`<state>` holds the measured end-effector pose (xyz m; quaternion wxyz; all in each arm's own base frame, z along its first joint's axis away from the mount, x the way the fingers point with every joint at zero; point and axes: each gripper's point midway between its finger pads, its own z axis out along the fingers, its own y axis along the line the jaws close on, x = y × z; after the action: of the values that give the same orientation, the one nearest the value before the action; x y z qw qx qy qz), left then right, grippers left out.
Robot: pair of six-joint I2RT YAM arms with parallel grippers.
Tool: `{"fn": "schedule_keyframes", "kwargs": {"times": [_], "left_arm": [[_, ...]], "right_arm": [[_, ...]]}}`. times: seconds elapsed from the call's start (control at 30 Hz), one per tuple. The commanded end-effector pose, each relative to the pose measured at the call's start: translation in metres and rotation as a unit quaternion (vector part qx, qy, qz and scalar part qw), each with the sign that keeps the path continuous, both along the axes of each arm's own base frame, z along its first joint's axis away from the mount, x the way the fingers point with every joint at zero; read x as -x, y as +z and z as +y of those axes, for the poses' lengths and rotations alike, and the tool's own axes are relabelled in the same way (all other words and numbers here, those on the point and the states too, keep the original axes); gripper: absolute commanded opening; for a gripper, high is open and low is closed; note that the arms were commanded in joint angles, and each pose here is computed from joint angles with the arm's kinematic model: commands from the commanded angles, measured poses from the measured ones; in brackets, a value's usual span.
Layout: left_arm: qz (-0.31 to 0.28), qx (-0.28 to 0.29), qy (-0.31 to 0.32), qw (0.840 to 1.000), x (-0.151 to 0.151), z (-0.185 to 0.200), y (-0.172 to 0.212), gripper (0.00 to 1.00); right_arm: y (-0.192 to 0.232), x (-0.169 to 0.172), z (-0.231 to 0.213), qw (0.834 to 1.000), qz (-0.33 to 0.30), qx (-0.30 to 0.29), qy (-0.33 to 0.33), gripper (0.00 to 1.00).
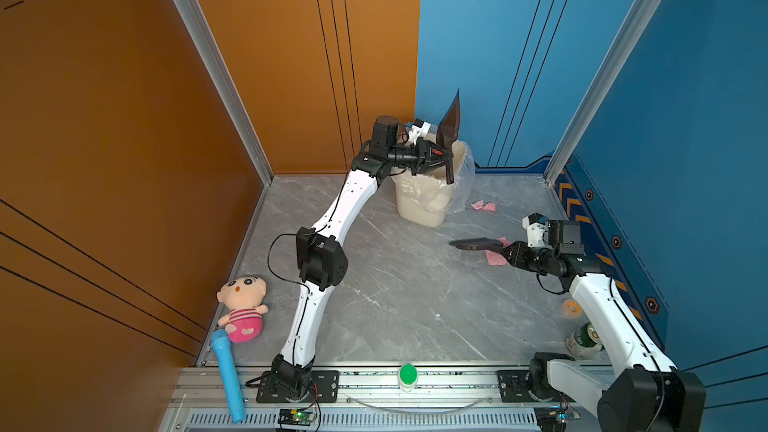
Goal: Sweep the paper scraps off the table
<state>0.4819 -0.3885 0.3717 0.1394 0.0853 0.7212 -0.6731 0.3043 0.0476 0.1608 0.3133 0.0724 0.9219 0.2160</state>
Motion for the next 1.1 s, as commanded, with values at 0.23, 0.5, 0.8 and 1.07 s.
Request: {"fn": "schedule_keyframes", "kwargs": {"times": [0.23, 0.5, 0.8, 1.07], "left_arm": [[-0.041, 0.117, -0.030, 0.992, 0.018, 0.007, 0.079, 0.00], [0.001, 0.190, -0.027, 0.981, 0.012, 0.018, 0.089, 0.00], [0.016, 0.221, -0.024, 0.975, 0.012, 0.023, 0.095, 0.00], [0.043, 0.246, -0.019, 0.968, 0.010, 0.026, 0.090, 0.00]], "right_arm": [[0.005, -0.007, 0.005, 1.000, -0.017, -0.008, 0.010, 0.00], [0.004, -0.008, 0.007, 1.000, -0.014, -0.011, 0.010, 0.00], [0.002, -0.005, 0.008, 1.000, -0.014, -0.010, 0.008, 0.00], [0.002, -0.002, 0.009, 1.000, -0.018, -0.010, 0.009, 0.00]]}}
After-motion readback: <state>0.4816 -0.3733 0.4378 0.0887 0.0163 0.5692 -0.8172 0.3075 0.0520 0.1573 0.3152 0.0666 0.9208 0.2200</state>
